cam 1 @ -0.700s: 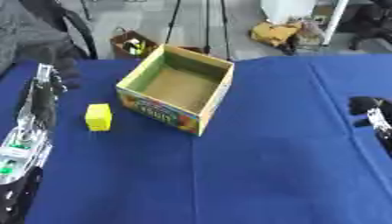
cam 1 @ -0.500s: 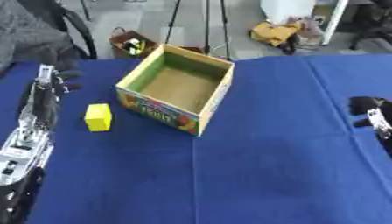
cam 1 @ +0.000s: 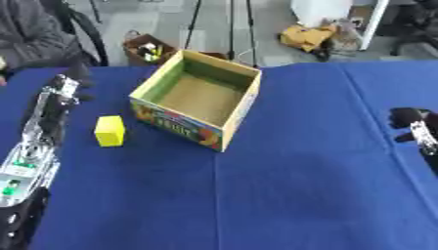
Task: Pick up objects on the table and place them in the box.
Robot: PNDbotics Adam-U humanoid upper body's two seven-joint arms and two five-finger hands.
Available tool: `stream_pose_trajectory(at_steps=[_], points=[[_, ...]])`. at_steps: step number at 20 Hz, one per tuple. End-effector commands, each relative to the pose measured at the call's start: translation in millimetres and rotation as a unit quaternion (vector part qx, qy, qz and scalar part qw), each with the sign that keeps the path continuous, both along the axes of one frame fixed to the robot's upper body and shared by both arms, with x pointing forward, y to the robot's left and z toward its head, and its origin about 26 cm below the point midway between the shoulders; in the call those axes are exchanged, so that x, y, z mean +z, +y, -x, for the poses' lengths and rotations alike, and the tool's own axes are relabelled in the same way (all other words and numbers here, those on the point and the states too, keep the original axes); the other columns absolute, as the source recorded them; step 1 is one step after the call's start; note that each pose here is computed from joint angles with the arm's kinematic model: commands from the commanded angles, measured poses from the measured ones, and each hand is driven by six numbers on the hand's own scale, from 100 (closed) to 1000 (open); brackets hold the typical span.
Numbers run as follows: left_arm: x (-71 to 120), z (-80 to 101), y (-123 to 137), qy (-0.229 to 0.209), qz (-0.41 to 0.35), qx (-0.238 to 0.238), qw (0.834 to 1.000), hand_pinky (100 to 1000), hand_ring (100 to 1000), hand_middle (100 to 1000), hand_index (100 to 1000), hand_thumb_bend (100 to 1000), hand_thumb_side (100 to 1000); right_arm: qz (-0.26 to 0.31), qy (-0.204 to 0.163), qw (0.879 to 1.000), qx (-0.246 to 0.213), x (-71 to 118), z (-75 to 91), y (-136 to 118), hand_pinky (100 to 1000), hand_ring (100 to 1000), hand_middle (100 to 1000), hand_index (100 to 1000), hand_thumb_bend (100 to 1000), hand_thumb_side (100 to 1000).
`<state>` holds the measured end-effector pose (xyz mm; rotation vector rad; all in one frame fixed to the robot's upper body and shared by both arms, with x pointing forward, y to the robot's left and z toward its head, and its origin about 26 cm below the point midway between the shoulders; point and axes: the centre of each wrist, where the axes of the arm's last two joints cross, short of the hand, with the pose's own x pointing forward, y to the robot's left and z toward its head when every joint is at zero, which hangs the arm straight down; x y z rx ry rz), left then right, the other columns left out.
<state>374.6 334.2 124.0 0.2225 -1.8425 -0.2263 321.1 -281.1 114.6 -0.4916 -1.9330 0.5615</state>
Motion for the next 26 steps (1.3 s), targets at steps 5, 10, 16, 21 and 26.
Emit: stream_pose_trajectory(at_steps=[5,10,16,21,26], points=[[23.5,-7.0,19,0.056,-0.146,-0.021,0.987,802,803,777,826,596,424,0.016,-0.006,1.0,-0.001,6.6,-0.1,-7,607,725,685,784,100,1000],[36.9,-15.9,35,0.119,-0.247,-0.017,0.962,817,782,757,834,695,406,0.017,-0.006,1.0,0.001,7.0,-0.1,-7,607,725,685,784,100,1000],[62.1,-13.4,59,0.152,-0.334,-0.002,0.93,811,752,721,811,740,395,0.015,-0.006,1.0,0.008,8.1,-1.0,-3,607,725,685,784,100,1000],[67.7,-15.2,67,0.157,-0.364,-0.011,0.918,812,747,709,803,716,380,0.015,-0.006,1.0,0.007,7.9,-0.7,-4,607,725,685,784,100,1000],[67.4,-16.6,69,0.16,-0.391,-0.024,0.906,819,759,726,817,723,371,0.015,-0.005,1.0,0.007,7.5,-0.5,-4,607,725,684,784,100,1000]])
